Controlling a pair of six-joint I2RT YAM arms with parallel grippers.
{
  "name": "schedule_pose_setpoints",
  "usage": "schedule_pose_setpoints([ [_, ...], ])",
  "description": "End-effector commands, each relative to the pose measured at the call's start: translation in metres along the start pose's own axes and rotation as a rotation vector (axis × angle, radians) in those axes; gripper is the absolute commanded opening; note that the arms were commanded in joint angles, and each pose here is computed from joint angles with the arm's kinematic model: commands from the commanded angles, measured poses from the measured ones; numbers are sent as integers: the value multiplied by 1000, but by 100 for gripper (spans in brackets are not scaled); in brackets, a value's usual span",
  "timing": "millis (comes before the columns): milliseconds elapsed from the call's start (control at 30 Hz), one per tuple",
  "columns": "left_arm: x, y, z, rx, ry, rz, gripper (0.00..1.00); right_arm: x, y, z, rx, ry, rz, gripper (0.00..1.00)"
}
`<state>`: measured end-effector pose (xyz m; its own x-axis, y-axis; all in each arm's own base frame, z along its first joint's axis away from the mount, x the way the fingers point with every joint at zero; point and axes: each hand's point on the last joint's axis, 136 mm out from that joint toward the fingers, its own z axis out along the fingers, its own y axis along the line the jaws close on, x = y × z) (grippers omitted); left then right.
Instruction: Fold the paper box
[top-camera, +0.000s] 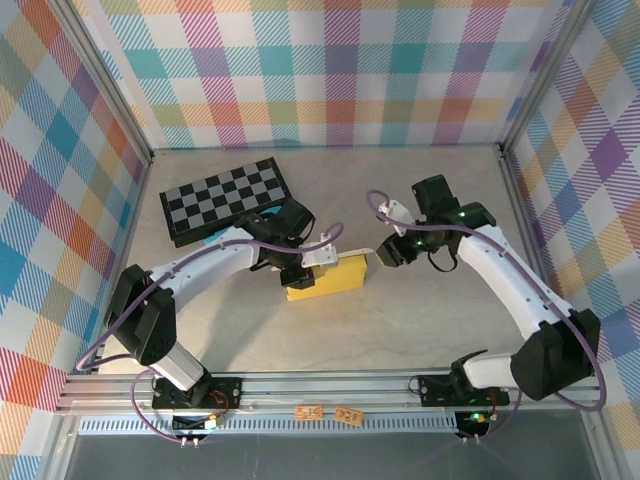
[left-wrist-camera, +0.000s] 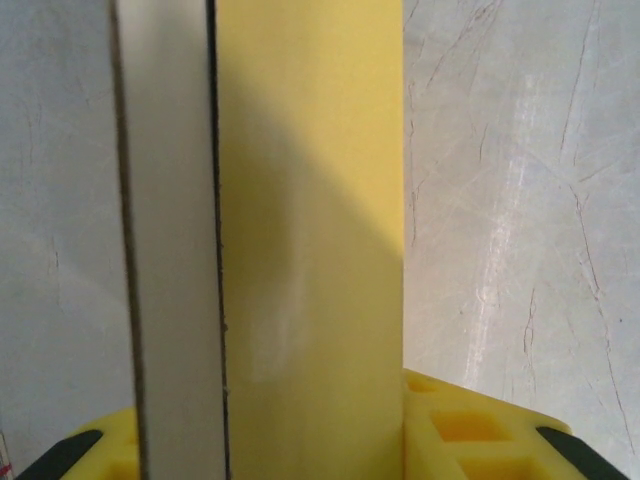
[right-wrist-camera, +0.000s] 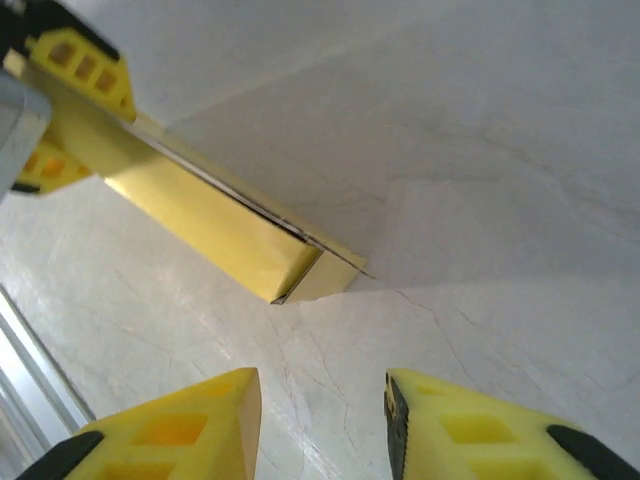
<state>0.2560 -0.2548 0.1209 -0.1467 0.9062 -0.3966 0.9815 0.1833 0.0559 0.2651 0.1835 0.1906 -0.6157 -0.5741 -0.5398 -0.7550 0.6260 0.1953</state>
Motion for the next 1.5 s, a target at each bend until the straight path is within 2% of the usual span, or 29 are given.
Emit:
schedule_pose_setpoints([
  [0, 24, -16, 4, 74, 71, 16, 35, 0, 17, 9, -128, 13, -135, 40],
  [233, 24, -13, 4, 69, 61, 12, 36, -21, 13, 17, -184, 24, -259, 46],
  [433, 22, -10, 5, 65, 54, 2, 36, -31, 12, 26, -237, 35, -256, 39],
  [767, 19, -7, 5, 65, 46, -11, 36, -24, 4, 36, -211, 64, -251, 40],
  [1467, 14, -3, 6, 65, 42, -27, 35, -19, 10, 52, -221, 111, -236, 20],
])
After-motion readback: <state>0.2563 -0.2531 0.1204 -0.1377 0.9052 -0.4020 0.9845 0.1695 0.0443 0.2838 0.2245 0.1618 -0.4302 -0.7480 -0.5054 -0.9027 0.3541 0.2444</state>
